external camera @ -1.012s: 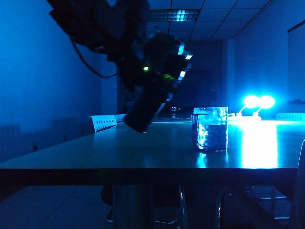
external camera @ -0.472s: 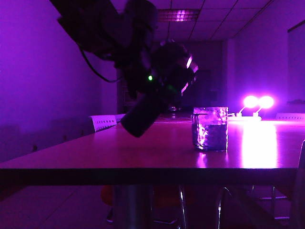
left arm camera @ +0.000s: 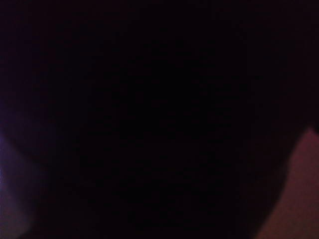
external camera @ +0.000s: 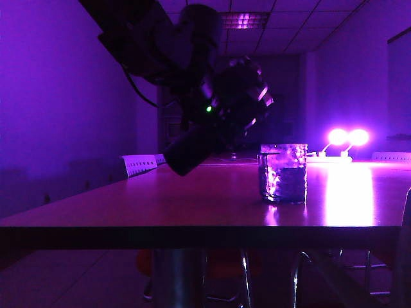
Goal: Pick up the black thermos cup, pour some water from it into the cup, and then put the thermos cup back on the table.
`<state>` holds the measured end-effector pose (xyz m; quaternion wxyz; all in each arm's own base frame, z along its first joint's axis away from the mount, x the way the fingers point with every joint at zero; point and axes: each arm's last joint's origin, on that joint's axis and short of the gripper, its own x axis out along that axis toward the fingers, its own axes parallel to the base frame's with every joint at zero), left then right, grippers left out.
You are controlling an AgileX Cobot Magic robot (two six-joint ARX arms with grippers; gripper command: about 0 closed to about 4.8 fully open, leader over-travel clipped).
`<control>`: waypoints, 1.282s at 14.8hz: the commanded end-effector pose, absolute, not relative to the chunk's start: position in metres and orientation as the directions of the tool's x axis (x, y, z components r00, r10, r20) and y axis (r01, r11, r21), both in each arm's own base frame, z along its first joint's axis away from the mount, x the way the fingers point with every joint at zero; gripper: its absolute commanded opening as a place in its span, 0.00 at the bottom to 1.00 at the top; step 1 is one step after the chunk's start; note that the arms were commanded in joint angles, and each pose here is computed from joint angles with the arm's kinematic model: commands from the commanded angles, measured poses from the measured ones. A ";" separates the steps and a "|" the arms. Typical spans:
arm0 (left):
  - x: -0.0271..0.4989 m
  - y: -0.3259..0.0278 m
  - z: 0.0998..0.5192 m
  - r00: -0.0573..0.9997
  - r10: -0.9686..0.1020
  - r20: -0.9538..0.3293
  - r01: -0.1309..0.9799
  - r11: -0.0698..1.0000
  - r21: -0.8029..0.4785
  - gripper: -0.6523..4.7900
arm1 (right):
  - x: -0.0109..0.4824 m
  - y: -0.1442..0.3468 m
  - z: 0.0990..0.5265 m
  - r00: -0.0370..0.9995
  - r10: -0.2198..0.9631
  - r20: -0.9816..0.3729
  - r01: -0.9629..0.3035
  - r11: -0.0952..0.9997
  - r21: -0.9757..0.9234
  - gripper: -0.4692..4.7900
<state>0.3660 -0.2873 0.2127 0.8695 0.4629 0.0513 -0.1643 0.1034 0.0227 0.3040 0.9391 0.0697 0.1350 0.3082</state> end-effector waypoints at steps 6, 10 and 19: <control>0.365 -0.292 0.229 0.953 -0.263 -0.150 0.256 0.436 0.863 0.73 | 0.103 0.023 0.307 0.775 0.600 -0.197 -0.567 0.799 0.201 0.09; 0.363 -0.295 0.228 0.950 -0.273 -0.150 0.249 0.375 0.893 0.73 | 0.103 0.023 0.307 0.774 0.602 -0.196 -0.570 0.797 0.201 0.09; 0.360 -0.297 0.229 0.949 -0.277 -0.151 0.268 0.458 0.847 0.73 | 0.103 0.023 0.307 0.774 0.602 -0.196 -0.570 0.797 0.201 0.09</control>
